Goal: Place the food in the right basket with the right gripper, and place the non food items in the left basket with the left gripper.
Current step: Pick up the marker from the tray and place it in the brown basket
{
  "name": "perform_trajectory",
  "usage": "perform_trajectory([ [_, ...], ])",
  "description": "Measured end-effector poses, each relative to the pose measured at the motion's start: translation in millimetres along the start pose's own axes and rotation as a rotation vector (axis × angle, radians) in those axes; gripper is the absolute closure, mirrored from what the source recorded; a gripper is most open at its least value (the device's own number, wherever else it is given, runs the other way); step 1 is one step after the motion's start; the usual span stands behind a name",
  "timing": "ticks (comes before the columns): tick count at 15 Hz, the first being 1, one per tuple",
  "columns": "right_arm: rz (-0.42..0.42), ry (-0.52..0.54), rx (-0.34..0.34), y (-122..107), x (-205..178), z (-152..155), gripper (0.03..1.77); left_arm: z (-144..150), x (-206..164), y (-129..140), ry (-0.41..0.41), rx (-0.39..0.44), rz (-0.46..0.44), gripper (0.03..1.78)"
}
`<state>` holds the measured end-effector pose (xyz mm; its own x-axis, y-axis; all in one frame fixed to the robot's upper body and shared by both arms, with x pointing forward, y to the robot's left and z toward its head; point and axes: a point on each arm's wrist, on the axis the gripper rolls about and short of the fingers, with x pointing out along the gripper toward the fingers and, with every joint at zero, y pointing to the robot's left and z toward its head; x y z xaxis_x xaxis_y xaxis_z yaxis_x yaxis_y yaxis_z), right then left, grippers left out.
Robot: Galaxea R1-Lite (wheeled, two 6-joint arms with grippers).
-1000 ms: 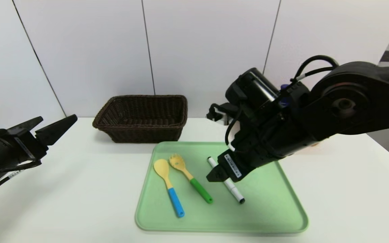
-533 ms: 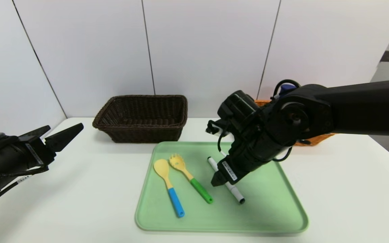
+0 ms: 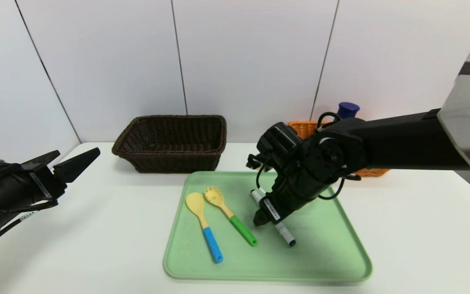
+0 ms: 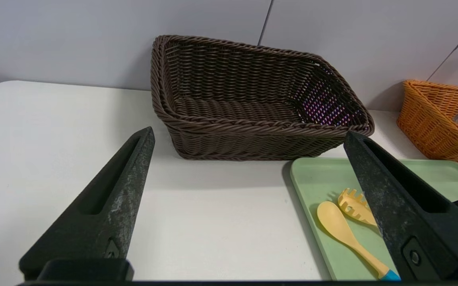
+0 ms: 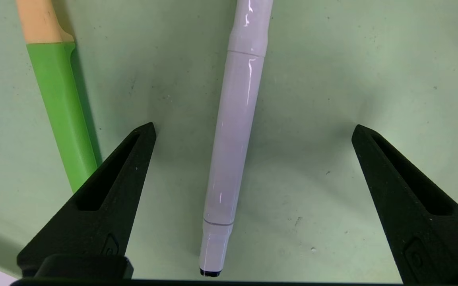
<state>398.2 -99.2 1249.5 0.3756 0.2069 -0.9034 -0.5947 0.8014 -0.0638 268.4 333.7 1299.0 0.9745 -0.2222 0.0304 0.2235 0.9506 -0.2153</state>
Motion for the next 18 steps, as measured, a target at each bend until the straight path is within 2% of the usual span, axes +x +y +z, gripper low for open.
perform_trajectory([
  [5,-0.009,-0.013,0.001,-6.0,9.9,3.7,0.1,2.7,0.3,-1.0,-0.007,0.006,-0.02,0.12],
  [9,-0.013,-0.007,0.004,-6.9,12.2,3.4,0.7,4.9,0.5,-1.5,-0.015,0.011,-0.024,0.12],
  [13,-0.012,-0.01,-0.001,-5.4,9.2,3.3,1.14,6.2,0.6,-1.8,-0.02,0.015,-0.026,0.12],
  [14,-0.011,-0.012,-0.003,-4.7,7.5,3.1,1.63,6.2,0.6,-1.8,-0.02,0.015,-0.026,0.12],
  [18,-0.003,-0.048,0.0,-4.2,-9.3,3.6,1.64,7.3,1.0,-1.9,-0.024,0.017,-0.026,0.12],
])
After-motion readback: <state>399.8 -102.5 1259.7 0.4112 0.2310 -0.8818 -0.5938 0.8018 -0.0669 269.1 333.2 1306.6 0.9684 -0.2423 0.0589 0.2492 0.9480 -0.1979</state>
